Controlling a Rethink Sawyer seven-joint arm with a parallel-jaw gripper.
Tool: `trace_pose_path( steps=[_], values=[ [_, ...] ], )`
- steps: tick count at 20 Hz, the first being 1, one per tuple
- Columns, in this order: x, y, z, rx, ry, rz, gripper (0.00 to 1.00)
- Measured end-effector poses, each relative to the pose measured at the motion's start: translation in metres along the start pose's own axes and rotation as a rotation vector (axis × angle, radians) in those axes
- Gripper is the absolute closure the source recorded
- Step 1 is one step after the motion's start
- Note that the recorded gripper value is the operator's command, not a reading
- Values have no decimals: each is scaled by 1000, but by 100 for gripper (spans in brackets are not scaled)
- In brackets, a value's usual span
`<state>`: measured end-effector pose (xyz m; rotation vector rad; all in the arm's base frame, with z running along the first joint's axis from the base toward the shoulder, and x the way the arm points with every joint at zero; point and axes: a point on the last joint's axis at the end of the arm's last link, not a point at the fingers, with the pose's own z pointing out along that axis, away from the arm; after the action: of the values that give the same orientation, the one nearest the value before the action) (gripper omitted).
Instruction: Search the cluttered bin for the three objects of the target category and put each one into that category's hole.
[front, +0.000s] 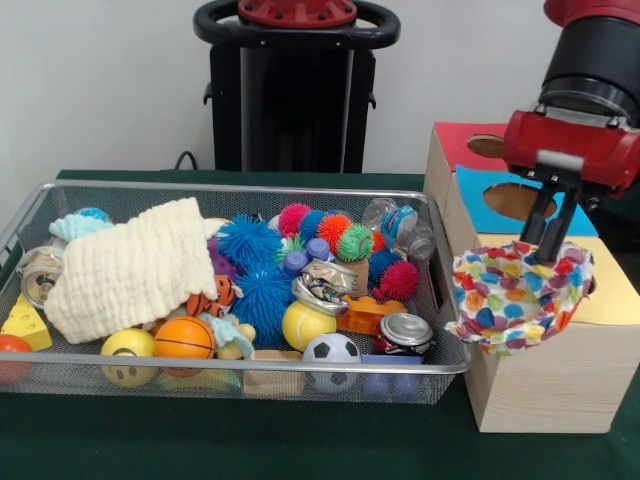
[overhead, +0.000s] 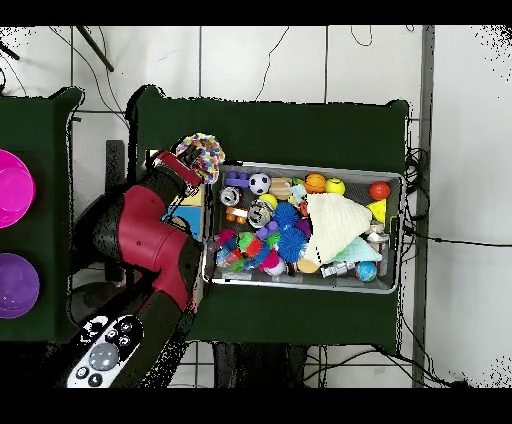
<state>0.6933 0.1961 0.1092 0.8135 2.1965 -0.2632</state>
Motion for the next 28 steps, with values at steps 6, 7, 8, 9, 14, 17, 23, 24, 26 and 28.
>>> trace_pose_path(
  steps=[6, 7, 8, 9, 14, 17, 23, 24, 26, 28],
  values=[
    [11, -16, 7, 12, 31, -6, 100],
    [13, -18, 7, 14, 37, -8, 100],
    [16, -21, 7, 17, 45, -9, 100],
    [17, -21, 7, 17, 48, -10, 100],
    [28, -25, 5, 20, 70, -18, 100],
    [32, -24, 3, 18, 73, -23, 100],
    [46, -11, -11, -5, 76, -36, 100],
    [47, -9, -12, -9, 77, -38, 100],
    [49, -7, -13, -12, 81, -37, 100],
    [50, -7, -13, -12, 83, -37, 100]
  ],
)
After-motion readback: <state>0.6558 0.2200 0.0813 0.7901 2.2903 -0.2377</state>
